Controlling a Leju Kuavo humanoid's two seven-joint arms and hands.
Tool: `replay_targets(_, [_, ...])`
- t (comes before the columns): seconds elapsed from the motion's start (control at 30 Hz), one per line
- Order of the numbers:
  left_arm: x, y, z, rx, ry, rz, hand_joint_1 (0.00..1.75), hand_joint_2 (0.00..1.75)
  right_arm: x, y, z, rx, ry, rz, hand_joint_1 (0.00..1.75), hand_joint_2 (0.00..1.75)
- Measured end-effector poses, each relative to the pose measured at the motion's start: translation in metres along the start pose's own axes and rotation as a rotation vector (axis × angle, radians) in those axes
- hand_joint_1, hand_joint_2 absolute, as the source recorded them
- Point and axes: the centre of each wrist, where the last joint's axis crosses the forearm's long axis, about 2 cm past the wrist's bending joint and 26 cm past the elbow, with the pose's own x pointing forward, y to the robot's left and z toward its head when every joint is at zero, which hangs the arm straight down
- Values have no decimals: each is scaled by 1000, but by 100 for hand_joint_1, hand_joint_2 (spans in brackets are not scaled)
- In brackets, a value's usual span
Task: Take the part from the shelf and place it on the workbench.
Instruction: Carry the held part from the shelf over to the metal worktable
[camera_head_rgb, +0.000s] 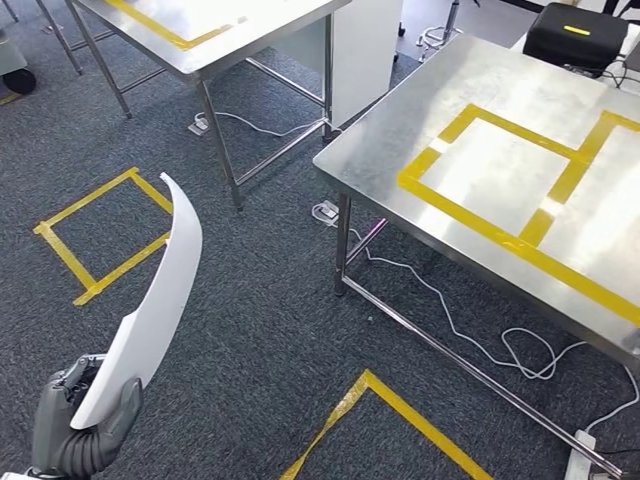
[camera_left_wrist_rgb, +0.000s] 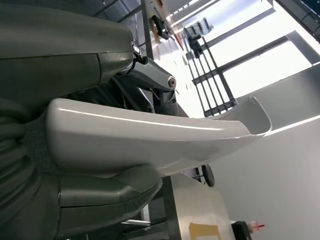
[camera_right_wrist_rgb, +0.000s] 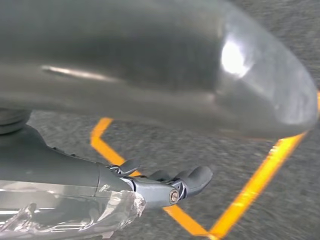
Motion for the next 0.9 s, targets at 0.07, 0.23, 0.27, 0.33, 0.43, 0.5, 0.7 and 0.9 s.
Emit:
replay_targets(0.07, [0,0,-1,-2,-3,-1,169,175,1,1,0,3,-2,1,0,0])
replay_targets(0.23, [0,0,-1,-5,-8,-5,169,175,-5,1,3,11,10,4,0,0])
replay_targets(0.27, [0,-1,-1,-6,-9,-5,169,175,-6,1,4,15,13,5,0,0])
replay_targets(0.33, [0,-1,-2,-6,-15,-8,169,175,-8,1,5,24,19,6,0,0])
replay_targets(0.43, [-1,-2,-3,-3,-29,-14,169,175,-4,1,5,36,9,11,0,0])
replay_targets(0.5, [-1,-2,-5,-1,-41,-16,169,175,-1,0,4,39,-4,15,0,0])
replay_targets(0.7, [-2,-4,-6,-9,-34,-17,169,175,1,0,4,45,-9,20,0,0])
replay_targets(0.9, [-2,-5,-5,-18,-6,-20,169,175,2,1,4,48,-9,34,0,0])
